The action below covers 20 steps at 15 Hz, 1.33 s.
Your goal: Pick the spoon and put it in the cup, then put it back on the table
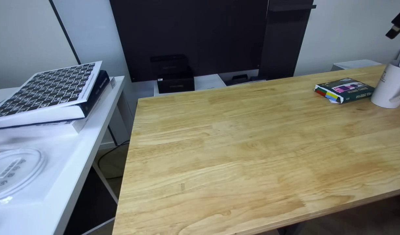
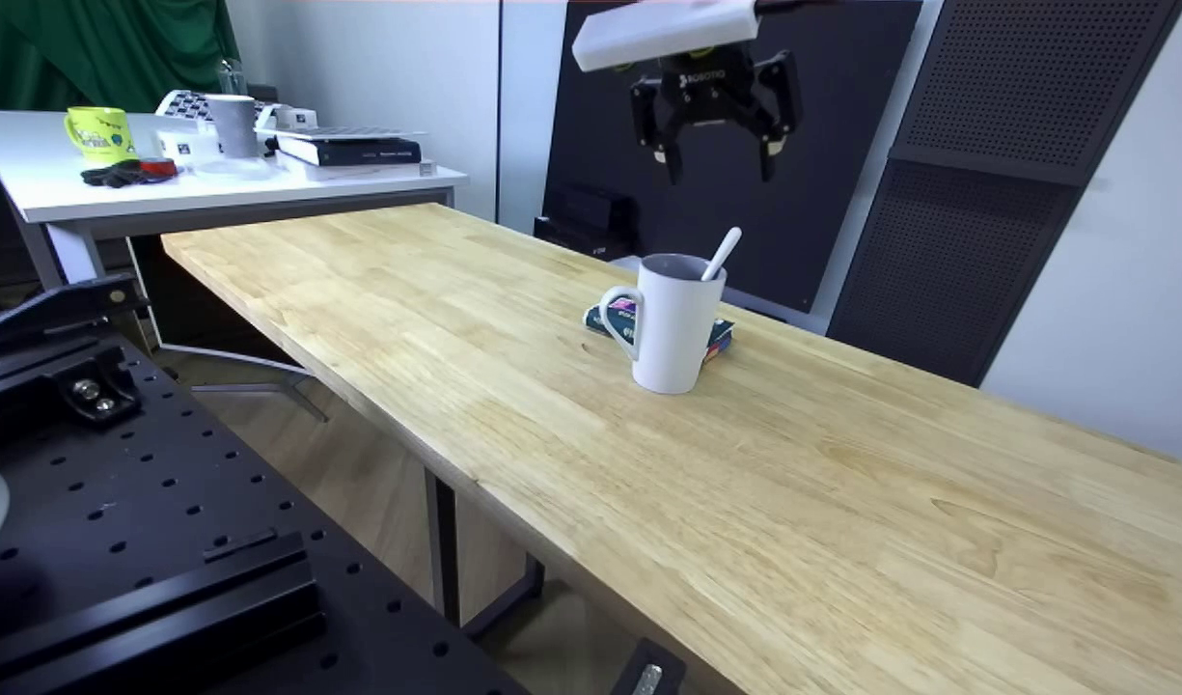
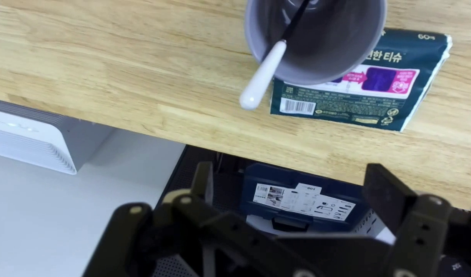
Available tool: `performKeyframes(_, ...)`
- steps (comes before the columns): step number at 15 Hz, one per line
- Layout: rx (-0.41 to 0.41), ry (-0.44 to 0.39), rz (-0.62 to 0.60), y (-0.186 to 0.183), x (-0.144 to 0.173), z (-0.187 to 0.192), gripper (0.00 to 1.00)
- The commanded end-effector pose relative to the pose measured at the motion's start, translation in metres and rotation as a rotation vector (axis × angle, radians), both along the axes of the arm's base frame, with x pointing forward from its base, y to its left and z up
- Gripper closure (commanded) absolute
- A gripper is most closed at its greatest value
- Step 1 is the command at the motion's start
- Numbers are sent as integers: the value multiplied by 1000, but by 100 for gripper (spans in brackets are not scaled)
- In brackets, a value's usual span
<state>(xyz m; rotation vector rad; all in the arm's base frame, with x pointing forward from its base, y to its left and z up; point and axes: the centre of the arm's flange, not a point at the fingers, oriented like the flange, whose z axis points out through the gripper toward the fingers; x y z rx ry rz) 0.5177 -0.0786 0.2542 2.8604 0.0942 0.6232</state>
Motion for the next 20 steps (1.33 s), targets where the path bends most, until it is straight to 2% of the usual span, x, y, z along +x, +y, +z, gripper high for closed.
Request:
performKeyframes(1,-3,88,-56,-4,2,30,0)
performKeyframes(6,32,179,-101,-15,4,46,0)
performKeyframes(11,194,261,-145,-36,12,58,0)
performKeyframes(17,324,251,-204,-57,22,55,0)
performKeyframes(20,412,302,-240,-72,34,47,0)
